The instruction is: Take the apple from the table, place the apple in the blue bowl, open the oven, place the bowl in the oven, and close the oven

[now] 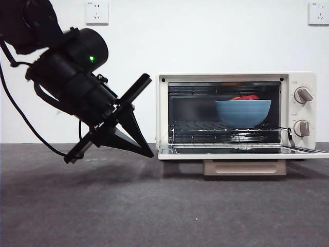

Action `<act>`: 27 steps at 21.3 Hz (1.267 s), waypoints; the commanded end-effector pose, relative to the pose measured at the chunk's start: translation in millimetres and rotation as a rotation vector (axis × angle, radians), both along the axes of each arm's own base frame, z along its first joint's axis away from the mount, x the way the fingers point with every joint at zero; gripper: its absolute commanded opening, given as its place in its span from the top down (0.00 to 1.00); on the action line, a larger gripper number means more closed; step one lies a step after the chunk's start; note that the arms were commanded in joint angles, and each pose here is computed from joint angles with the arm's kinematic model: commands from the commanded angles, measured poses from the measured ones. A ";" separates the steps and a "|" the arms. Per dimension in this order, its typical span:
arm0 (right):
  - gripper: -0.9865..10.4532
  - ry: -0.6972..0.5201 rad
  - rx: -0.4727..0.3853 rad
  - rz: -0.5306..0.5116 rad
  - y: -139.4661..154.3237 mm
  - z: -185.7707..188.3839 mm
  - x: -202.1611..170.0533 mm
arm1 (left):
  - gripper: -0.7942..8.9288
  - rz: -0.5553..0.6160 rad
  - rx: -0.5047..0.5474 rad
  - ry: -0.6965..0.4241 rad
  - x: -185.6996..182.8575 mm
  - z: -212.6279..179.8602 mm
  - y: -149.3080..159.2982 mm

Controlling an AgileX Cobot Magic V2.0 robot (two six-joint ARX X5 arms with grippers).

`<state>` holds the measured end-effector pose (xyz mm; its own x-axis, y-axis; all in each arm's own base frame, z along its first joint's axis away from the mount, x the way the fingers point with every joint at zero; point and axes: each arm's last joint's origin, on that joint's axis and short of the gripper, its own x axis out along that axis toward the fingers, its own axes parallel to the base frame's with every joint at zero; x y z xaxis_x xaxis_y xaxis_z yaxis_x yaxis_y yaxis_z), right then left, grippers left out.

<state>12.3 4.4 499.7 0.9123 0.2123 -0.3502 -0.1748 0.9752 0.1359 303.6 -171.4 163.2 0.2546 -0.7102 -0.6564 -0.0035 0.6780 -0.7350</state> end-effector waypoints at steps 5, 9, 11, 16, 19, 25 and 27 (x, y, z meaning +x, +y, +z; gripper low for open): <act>0.92 0.055 0.017 -0.002 0.7 -7.1 4.0 | 0.93 0.100 -0.030 0.128 5.9 -20.7 -0.9; 0.92 0.065 0.019 -0.002 0.9 -8.7 5.8 | 0.93 0.119 -0.031 0.108 7.7 -19.8 -1.3; 0.92 0.078 0.031 -0.008 1.2 -10.7 7.8 | 0.93 0.134 -0.046 0.110 9.0 -19.4 -1.9; 0.92 0.108 0.034 -0.012 1.9 -15.9 13.2 | 0.93 0.148 -0.044 0.141 9.0 -25.4 -3.9; 0.92 0.120 0.033 -0.012 2.1 -18.0 15.3 | 0.93 0.151 -0.049 0.143 9.4 -25.8 -4.1; 0.92 0.125 0.033 -0.012 2.3 -19.1 16.3 | 0.93 0.138 -0.087 0.136 10.5 -23.6 -7.1; 0.92 0.125 0.033 -0.012 2.3 -19.1 16.3 | 0.93 0.129 -0.092 0.131 9.7 -23.2 -9.4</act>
